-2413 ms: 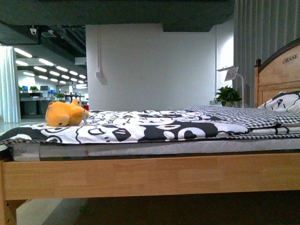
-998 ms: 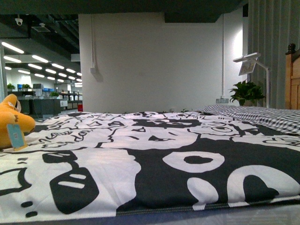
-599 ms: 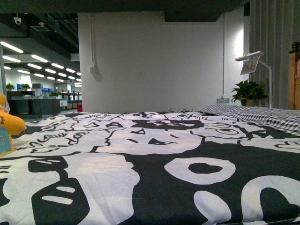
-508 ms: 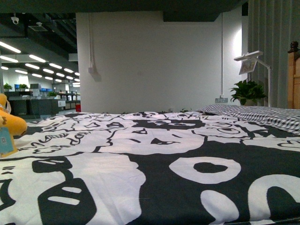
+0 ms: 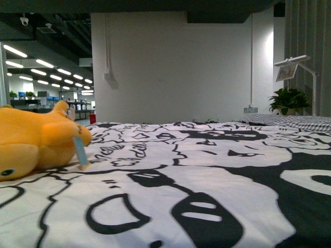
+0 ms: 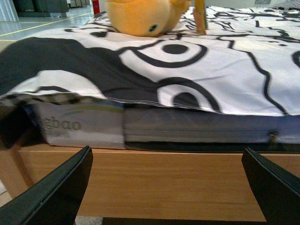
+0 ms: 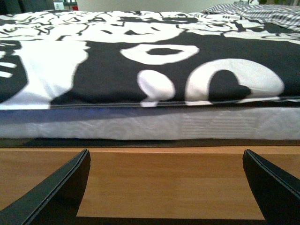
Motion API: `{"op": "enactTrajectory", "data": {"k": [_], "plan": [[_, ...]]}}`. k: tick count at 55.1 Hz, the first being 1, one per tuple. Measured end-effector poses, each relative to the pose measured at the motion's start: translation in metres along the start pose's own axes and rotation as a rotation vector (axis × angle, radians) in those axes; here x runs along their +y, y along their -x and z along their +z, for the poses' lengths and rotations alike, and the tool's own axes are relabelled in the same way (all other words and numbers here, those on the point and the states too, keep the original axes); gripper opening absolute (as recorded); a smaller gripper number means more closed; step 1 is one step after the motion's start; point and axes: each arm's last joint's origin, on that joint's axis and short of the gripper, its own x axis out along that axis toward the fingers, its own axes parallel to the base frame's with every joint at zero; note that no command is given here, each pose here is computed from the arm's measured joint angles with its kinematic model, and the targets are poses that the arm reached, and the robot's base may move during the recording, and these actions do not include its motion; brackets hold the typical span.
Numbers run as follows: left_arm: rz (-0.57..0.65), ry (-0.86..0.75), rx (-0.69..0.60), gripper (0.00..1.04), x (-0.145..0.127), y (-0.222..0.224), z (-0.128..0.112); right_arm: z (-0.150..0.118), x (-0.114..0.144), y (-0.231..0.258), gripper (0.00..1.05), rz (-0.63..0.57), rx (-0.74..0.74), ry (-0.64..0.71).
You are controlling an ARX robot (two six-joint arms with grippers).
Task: Put away toys
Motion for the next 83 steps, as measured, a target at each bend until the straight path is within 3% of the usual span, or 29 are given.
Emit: {"op": "enactTrajectory", "data": {"k": [83], "plan": [[0.005,0.0,0.0,0.98,0.0002,0.0,0.0,0.0001,0.0002,0.0001,0.98,0.008,-0.001,0.0]]}}
